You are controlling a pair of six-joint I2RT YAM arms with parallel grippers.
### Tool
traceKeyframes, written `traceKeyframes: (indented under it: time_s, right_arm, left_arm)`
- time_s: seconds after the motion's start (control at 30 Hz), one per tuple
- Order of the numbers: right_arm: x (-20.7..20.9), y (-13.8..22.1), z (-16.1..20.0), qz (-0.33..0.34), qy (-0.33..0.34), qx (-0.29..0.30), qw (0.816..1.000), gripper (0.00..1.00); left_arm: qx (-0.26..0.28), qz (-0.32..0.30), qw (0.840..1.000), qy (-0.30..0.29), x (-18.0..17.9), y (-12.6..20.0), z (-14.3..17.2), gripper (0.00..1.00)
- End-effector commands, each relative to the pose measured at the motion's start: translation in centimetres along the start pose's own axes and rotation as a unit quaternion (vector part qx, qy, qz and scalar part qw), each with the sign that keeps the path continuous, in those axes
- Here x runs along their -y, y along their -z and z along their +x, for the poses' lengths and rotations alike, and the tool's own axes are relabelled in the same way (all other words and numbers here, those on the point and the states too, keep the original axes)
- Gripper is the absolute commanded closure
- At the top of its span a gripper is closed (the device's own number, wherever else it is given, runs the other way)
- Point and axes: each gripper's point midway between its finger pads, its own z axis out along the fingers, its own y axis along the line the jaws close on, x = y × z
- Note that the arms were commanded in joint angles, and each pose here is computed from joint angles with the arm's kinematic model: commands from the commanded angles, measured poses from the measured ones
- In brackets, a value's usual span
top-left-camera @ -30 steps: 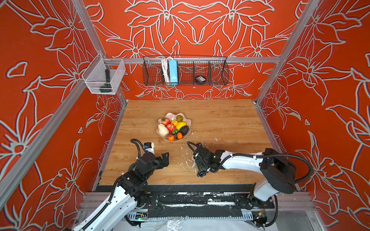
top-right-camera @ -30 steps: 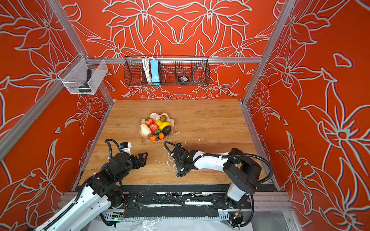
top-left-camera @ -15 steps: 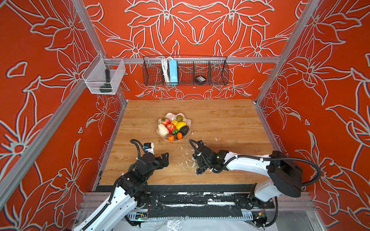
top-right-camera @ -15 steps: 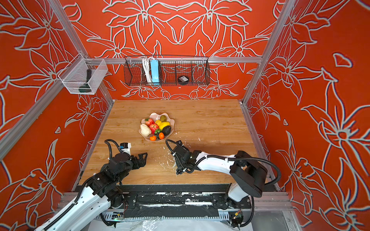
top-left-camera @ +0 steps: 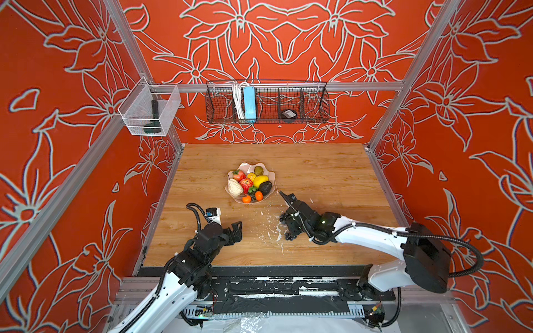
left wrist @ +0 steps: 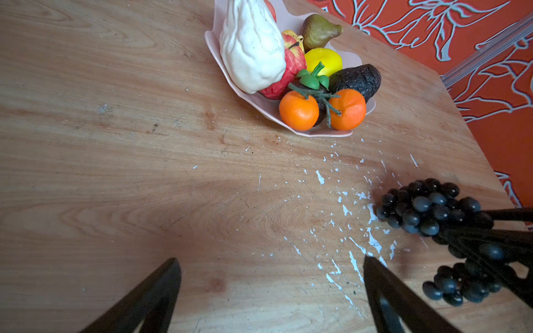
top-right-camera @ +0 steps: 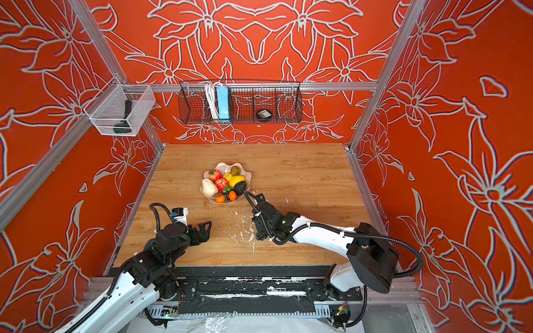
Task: Arrange fruit in a fruit bowl
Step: Pick up the fruits from the bottom-center of the table, then place the fruits in the fruit bowl.
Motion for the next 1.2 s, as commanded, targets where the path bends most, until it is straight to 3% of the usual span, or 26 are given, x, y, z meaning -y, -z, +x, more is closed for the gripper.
traceKeyframes:
  time_s: [0.0, 0.7, 1.17]
  right_arm:
    - [-0.5, 1.2, -3.0, -0.031, 0.002, 0.03, 0.999, 0.6]
    - [-0.4, 1.6, -7.8, -0.054, 0.001, 0.051, 0.997, 0.65]
    - [-1.7, 3.1, -19.2, -0.093, 0.024, 0.127, 0.987, 0.65]
  left_arm:
    - [0.018, -0.003, 1.0, 0.002, -0.2, 0.0, -0.6, 0.02]
    - [0.022, 0.003, 1.0, 0.0, -0.1, 0.0, -0.5, 0.02]
    - [0.053, 0.038, 0.998, -0.004, 0.3, 1.0, -0.9, 0.02]
